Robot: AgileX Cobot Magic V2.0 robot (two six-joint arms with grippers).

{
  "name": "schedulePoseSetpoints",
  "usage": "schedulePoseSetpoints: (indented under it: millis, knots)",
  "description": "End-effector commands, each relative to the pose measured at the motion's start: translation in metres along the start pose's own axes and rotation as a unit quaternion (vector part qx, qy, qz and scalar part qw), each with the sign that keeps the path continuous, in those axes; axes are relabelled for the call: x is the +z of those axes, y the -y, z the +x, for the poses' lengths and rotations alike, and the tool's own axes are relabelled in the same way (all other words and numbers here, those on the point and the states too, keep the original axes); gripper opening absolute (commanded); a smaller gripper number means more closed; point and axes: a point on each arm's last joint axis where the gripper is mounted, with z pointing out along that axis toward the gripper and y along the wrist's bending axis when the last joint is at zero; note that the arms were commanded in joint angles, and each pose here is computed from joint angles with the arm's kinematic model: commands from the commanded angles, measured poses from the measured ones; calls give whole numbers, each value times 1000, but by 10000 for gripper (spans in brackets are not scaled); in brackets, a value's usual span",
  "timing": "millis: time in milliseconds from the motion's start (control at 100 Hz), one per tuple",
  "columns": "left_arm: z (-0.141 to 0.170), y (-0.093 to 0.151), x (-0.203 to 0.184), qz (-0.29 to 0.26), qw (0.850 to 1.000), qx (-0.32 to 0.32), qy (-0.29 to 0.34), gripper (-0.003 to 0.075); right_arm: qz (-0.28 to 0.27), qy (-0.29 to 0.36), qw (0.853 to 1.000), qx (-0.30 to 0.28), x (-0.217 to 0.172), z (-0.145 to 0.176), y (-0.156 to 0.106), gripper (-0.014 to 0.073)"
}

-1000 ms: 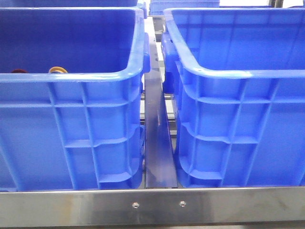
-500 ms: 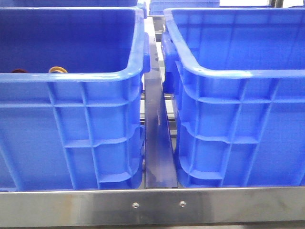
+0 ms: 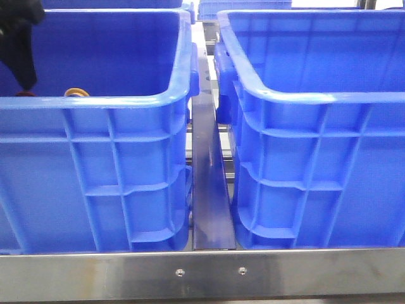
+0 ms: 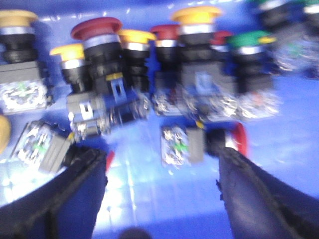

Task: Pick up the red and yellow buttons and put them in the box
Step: 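Reach the left gripper into the button bin and grasp a red-capped button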

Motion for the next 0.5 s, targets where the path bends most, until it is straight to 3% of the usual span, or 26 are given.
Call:
schedulePoseSetpoints:
  millis: [0, 310, 490]
  knots:
    - [-13, 2, -8, -10, 1000, -5, 19, 455, -5, 49, 999, -5, -2, -7, -1, -102]
    - [-24, -2, 23, -40, 999, -12, -6, 455, -5, 49, 999, -5, -2, -7, -1, -102]
    - [-31, -10, 37, -38, 999, -27, 10, 451, -5, 49, 999, -5, -2, -7, -1, -102]
